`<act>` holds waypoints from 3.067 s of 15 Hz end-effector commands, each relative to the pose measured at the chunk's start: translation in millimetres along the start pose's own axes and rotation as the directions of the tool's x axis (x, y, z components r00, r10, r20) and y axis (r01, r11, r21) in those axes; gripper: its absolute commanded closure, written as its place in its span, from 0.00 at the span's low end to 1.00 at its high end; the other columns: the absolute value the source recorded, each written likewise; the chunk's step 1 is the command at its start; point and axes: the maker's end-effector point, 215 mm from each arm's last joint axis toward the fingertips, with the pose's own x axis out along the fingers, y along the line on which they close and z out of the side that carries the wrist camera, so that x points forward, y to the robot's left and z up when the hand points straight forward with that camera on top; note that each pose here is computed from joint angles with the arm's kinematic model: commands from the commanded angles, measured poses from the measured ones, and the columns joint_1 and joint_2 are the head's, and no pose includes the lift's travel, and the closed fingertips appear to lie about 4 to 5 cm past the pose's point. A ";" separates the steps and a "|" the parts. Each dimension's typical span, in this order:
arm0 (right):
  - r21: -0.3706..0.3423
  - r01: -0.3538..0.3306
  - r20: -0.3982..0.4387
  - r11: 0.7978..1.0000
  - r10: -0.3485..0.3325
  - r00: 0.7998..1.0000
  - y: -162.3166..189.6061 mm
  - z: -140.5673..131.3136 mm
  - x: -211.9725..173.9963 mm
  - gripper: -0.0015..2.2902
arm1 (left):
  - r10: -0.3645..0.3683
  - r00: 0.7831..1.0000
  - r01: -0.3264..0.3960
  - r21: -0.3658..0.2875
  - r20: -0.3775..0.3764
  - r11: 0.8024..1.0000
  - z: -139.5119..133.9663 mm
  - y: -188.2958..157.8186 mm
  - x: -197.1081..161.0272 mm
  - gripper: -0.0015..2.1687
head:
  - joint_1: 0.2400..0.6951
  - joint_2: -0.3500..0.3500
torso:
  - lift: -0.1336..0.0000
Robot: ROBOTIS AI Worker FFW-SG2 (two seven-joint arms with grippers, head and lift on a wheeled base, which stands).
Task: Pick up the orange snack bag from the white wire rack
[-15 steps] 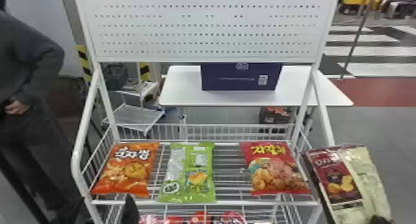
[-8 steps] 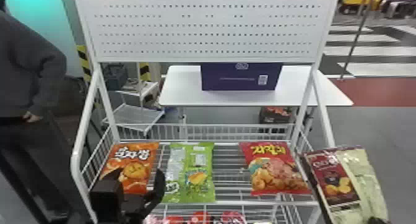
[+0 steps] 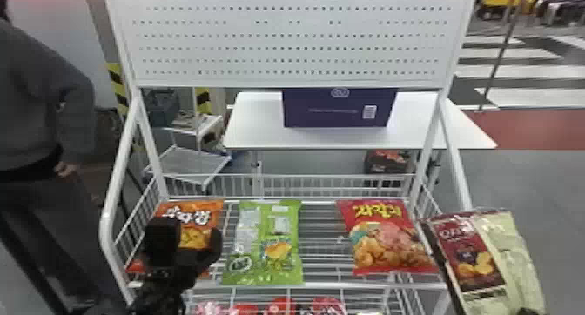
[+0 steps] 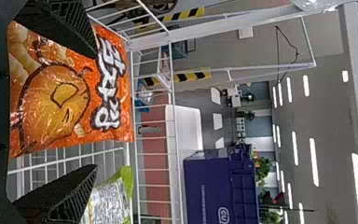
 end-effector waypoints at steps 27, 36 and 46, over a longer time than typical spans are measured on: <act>0.008 -0.021 -0.004 1.000 0.021 1.000 11.8 -1.2 -0.9 0.99 | 0.021 0.977 0.015 -0.165 0.213 0.986 55.1 22.9 -218.8 0.99 | 0.57 0.50 | 1.00; 0.011 -0.026 0.004 1.000 0.026 1.000 14.2 0.5 0.6 0.99 | 0.035 0.970 0.009 -0.180 0.239 0.984 59.9 29.7 -234.2 0.99 | 0.57 0.50 | 1.00; 0.013 -0.025 0.007 1.000 0.025 1.000 14.5 0.9 0.8 0.99 | 0.030 0.969 0.015 -0.179 0.245 0.984 62.6 29.1 -234.1 0.99 | 0.57 0.50 | 1.00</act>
